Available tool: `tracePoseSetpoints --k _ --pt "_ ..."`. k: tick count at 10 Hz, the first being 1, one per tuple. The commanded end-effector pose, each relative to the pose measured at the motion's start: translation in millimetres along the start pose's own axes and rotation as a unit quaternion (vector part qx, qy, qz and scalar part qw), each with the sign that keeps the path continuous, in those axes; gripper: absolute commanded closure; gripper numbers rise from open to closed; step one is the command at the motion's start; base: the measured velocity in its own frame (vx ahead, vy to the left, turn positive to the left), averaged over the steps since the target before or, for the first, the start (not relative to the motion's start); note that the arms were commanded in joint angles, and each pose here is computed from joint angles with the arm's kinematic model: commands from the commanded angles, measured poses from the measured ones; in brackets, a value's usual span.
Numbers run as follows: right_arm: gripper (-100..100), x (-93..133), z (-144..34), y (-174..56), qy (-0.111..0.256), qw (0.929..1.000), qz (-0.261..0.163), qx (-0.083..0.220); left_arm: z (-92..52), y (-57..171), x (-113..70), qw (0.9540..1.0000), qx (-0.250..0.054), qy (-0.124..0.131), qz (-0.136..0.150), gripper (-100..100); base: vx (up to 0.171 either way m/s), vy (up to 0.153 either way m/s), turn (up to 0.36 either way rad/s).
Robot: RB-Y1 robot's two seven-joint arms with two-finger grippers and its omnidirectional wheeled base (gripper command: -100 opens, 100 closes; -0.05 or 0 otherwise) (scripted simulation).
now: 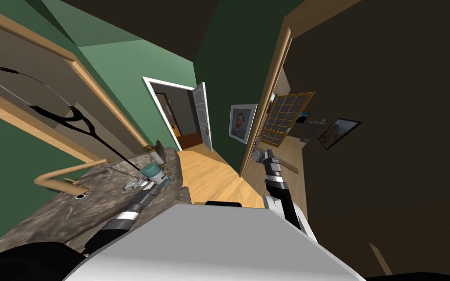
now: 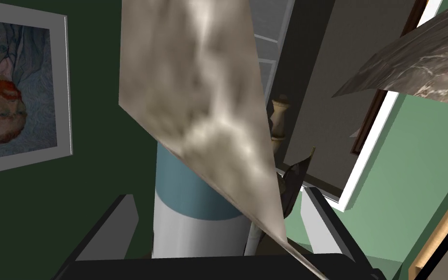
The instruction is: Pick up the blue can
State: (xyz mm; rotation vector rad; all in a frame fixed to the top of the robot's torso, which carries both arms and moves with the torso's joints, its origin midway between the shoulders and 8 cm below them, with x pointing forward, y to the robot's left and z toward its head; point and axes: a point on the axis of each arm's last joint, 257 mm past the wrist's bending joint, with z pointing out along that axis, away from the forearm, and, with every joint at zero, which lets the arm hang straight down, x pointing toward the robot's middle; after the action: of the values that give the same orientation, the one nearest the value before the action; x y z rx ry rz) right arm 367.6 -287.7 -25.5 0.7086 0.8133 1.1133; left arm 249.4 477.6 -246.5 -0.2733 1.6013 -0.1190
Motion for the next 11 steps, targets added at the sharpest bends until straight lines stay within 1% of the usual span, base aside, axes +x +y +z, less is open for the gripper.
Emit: tracePoseSetpoints --k 1,2,3,4,6,7,8,9,10,11 --pt "0 0 0.0 0 0.000 1.0000 0.000 0.000 -11.0 15 -0.4 1.0000 -0.007 -0.004 0.000 -100 0.073 -0.067 -0.098" --pt "0 0 0.0 0 0.000 1.0000 0.000 0.000 -12.3 11 -0.6 1.0000 0.002 -0.007 -0.001 -100 0.038 -0.027 0.007" --pt "0 0 0.0 0 0.000 1.0000 0.000 0.000 -34.3 38 -5.1 0.9997 -0.024 -0.005 -0.004 -100 0.059 -0.079 -0.184" --pt "0 0 0.0 0 0.000 1.0000 0.000 0.000 -39.5 43 -6.6 0.9997 -0.025 -0.007 -0.001 -100 0.075 -0.072 -0.106" --pt "0 0 0.0 0 0.000 1.0000 0.000 0.000 -40.6 37 -8.1 0.9999 -0.010 -0.011 -0.002 -100 0.031 -0.019 0.022" --pt "0 0 0.0 0 0.000 1.0000 0.000 0.000 -66.7 63 -13.2 0.9993 -0.037 -0.010 -0.004 -100 0.057 -0.061 -0.196" --pt "0 0 0.0 0 0.000 1.0000 0.000 0.000 -71.0 65 -16.2 0.9993 -0.033 -0.014 -0.002 -100 0.078 -0.060 -0.101" --pt "0 0 0.0 0 0.000 1.0000 0.000 0.000 -70.8 60 -18.0 0.9996 -0.024 -0.017 -0.001 -100 0.045 -0.027 0.016" --pt "0 0 0.0 0 0.000 1.0000 0.000 0.000 -96.6 83 -24.9 0.9986 -0.049 -0.017 -0.004 -100 0.085 -0.069 -0.148" --pt "0 0 0.0 0 0.000 1.0000 0.000 0.000 -103.1 87 -28.4 0.9986 -0.049 -0.021 0.000 -100 0.088 -0.070 -0.104"
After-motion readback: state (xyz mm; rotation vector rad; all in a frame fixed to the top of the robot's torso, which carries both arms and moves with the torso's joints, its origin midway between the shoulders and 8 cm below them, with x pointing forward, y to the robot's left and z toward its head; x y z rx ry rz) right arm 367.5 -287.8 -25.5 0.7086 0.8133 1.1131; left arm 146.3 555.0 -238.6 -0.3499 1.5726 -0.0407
